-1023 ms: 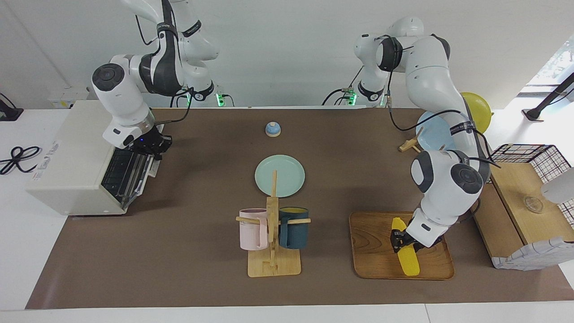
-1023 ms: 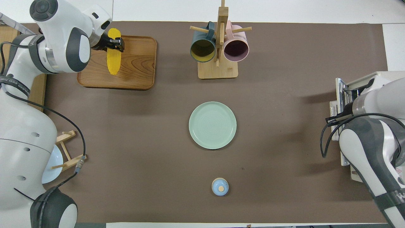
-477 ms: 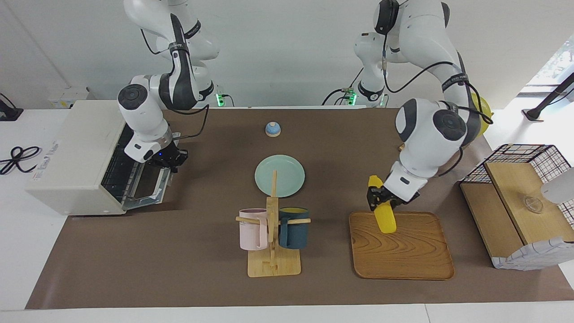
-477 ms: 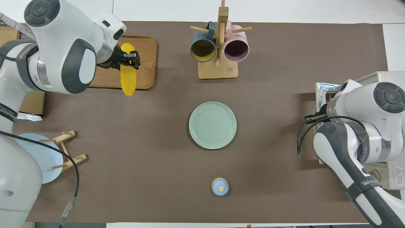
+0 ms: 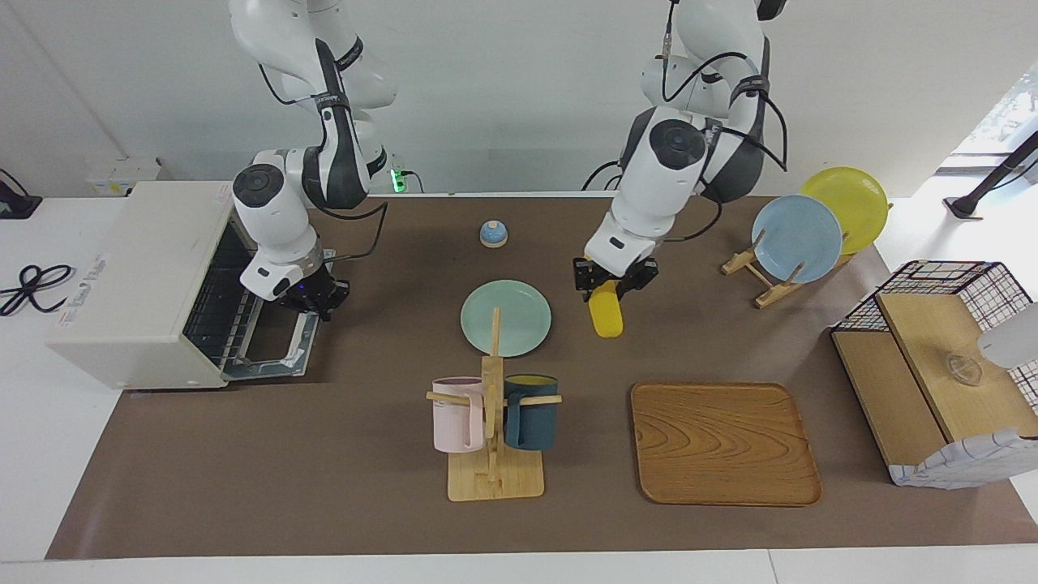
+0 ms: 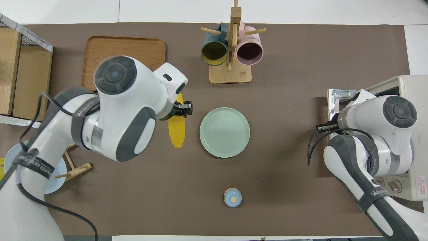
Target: Put corn in oven
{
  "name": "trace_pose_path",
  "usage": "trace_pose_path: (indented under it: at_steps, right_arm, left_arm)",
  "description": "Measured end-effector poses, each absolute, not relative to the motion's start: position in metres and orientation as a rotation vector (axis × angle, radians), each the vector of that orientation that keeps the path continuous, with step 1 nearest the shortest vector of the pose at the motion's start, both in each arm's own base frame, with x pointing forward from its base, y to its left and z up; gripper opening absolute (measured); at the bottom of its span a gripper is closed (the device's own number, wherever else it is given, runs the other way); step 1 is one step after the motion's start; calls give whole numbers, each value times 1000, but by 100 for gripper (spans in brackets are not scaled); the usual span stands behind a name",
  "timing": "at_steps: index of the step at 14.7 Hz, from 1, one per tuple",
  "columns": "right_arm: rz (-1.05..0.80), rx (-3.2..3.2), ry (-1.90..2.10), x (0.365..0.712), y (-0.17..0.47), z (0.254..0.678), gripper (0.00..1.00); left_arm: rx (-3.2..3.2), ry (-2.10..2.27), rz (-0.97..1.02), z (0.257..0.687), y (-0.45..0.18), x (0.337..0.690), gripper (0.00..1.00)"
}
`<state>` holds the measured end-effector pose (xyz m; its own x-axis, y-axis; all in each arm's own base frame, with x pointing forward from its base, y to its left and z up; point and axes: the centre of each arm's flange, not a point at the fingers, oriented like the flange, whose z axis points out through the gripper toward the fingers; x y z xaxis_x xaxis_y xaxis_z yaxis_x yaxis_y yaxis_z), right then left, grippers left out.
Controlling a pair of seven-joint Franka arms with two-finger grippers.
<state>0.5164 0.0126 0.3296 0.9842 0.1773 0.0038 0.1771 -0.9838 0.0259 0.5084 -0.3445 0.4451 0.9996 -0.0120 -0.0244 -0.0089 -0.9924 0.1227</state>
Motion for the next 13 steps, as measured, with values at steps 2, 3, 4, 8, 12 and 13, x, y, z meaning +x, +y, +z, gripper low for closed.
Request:
trace_pose_path:
  at_steps: [2,3,4,8,12,13]
  right_arm:
    - [24,3105,268,515,13,322,1]
    - [27,3106,264,514,14,316,1]
    - [24,3109,252,514,14,309,1]
    - [3,3113,236,513,25,293,1]
    - [1,3114,229,515,30,292,1]
    - [3,3113,238,518,33,296,1]
  left_arm:
    - [2999,-14,6,427,-377,471,56]
    - [2988,-23,28,420,-389,454,56]
    - [2982,-33,37,413,-398,440,56]
    - [2948,-75,93,391,-427,412,56]
    - [2904,-74,187,348,-447,419,56]
    - [2906,-71,190,338,-450,424,56]
